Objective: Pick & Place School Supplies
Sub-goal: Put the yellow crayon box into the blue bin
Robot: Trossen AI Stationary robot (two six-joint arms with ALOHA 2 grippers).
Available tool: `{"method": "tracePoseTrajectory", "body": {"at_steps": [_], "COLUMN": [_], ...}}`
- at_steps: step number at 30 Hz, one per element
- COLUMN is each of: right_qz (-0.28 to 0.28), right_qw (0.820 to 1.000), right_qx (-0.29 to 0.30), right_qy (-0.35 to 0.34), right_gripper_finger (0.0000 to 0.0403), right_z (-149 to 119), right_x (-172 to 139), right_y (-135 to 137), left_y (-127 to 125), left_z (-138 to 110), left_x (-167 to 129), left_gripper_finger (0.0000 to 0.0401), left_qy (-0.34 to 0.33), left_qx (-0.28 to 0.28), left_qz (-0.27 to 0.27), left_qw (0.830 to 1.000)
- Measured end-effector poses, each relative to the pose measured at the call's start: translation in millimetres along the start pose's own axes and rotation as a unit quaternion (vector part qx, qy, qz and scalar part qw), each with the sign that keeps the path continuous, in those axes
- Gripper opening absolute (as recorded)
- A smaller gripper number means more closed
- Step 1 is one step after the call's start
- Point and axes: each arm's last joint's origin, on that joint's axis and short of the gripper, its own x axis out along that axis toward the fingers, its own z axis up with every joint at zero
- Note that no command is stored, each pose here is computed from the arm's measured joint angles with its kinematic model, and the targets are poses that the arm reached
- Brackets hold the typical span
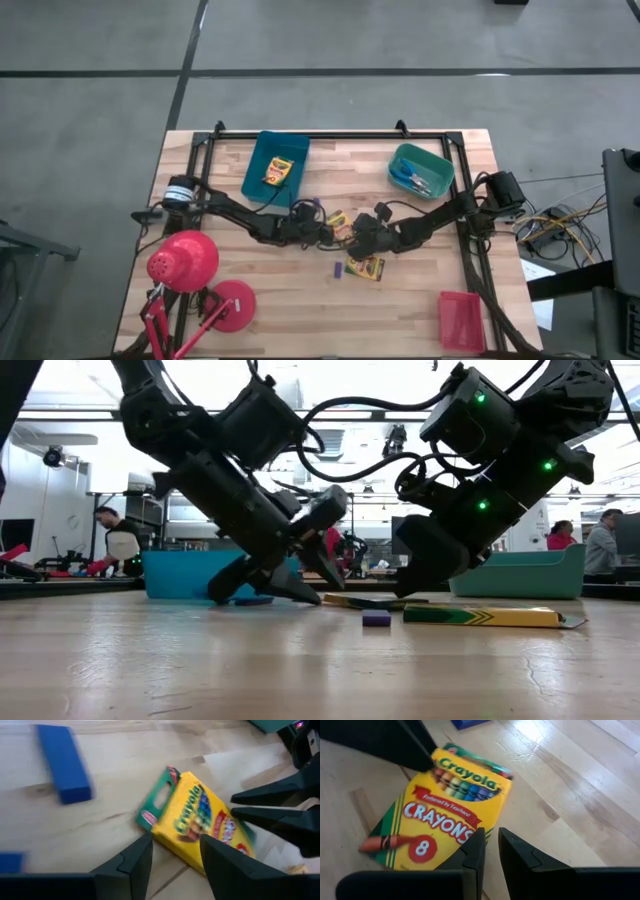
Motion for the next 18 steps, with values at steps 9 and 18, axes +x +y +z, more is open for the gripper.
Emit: {"method": "tracePoseTrajectory", "body": {"at_steps": [9,18], "right_qz": [-0.002,-0.002], "right_qw": [1.0,1.0], "right_qx": [-0.002,-0.003], "right_qy": [0.001,0.002], "right_gripper_finger": [0.0052,0.0052], "right_z": [-1,-1], "right_x": [0,0], "right_y": [0,-1], "left_y": [-10,-16], "left_z": [-10,-5], "left_x": [24,19], "left_gripper_finger": [0.0172,0.0172], "left_qy": [0.02,0.021], "left_qx": [0.026,0.037], "left_qz": [-0.004,-0.018], "left_qw": [0.999,0.999]}}
